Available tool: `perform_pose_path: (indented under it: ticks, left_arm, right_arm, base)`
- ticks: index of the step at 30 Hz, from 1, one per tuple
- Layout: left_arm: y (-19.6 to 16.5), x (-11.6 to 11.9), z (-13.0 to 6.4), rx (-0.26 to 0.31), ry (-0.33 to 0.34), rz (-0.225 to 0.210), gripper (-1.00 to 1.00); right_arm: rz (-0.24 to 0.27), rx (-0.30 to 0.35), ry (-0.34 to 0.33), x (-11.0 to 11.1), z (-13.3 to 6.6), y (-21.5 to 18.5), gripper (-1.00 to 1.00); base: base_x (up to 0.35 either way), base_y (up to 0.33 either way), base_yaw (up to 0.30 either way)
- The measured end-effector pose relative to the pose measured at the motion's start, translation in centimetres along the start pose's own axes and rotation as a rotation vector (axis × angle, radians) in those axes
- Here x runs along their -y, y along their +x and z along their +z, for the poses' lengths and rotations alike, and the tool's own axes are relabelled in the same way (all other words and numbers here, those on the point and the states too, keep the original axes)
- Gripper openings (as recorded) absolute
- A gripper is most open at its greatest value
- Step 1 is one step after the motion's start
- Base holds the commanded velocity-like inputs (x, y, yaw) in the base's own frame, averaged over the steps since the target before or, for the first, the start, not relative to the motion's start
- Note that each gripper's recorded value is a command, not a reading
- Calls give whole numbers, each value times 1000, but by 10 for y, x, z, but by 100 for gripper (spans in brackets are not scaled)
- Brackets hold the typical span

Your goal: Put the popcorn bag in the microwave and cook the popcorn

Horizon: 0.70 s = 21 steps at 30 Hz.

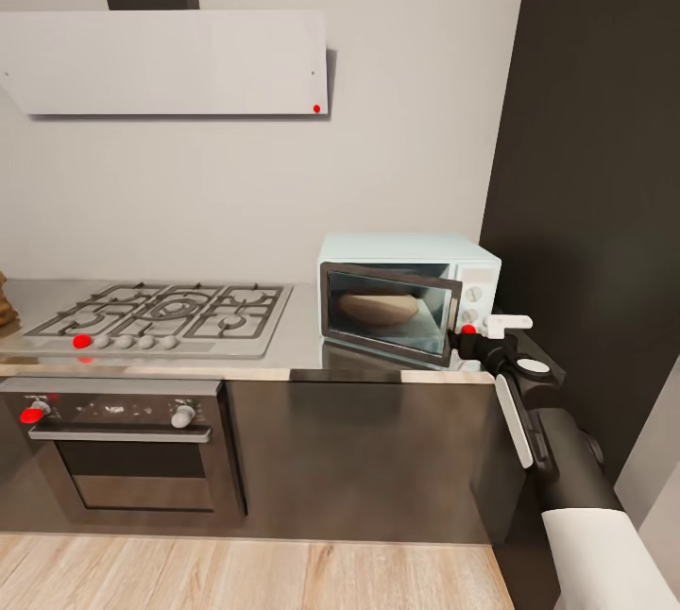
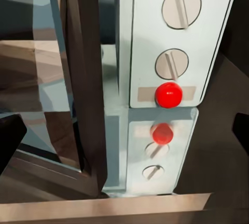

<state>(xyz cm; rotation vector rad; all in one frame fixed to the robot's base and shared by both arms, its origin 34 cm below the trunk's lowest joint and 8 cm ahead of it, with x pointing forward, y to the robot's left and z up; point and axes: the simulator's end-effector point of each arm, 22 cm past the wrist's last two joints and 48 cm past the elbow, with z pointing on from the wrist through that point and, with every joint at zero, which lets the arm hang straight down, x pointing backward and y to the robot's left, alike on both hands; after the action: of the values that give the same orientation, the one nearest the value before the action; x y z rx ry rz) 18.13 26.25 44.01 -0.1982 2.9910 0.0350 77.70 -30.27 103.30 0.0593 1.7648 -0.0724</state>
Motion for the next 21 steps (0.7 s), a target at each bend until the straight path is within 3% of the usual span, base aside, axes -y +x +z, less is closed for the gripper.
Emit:
perform_pose_path:
  ticks: [5, 13, 18, 21]
  left_arm:
    - [0, 0, 0, 0, 0, 0, 100]
    - [0, 0, 0, 0, 0, 0, 100]
    - [0, 0, 0, 0, 0, 0, 100]
    - [0, 0, 0, 0, 0, 0, 100]
  right_arm:
    - [-1, -22, -7, -2, 0, 6, 100]
    - [-15, -186, -7, 3, -2, 69, 100]
    - [-53, -234, 54, 46, 0, 86, 100]
    - [-59, -224, 69, 56, 0, 83, 100]
  base:
    - [0, 0, 0]
    - [0, 0, 0]
    - [0, 0, 0]
    - [0, 0, 0]
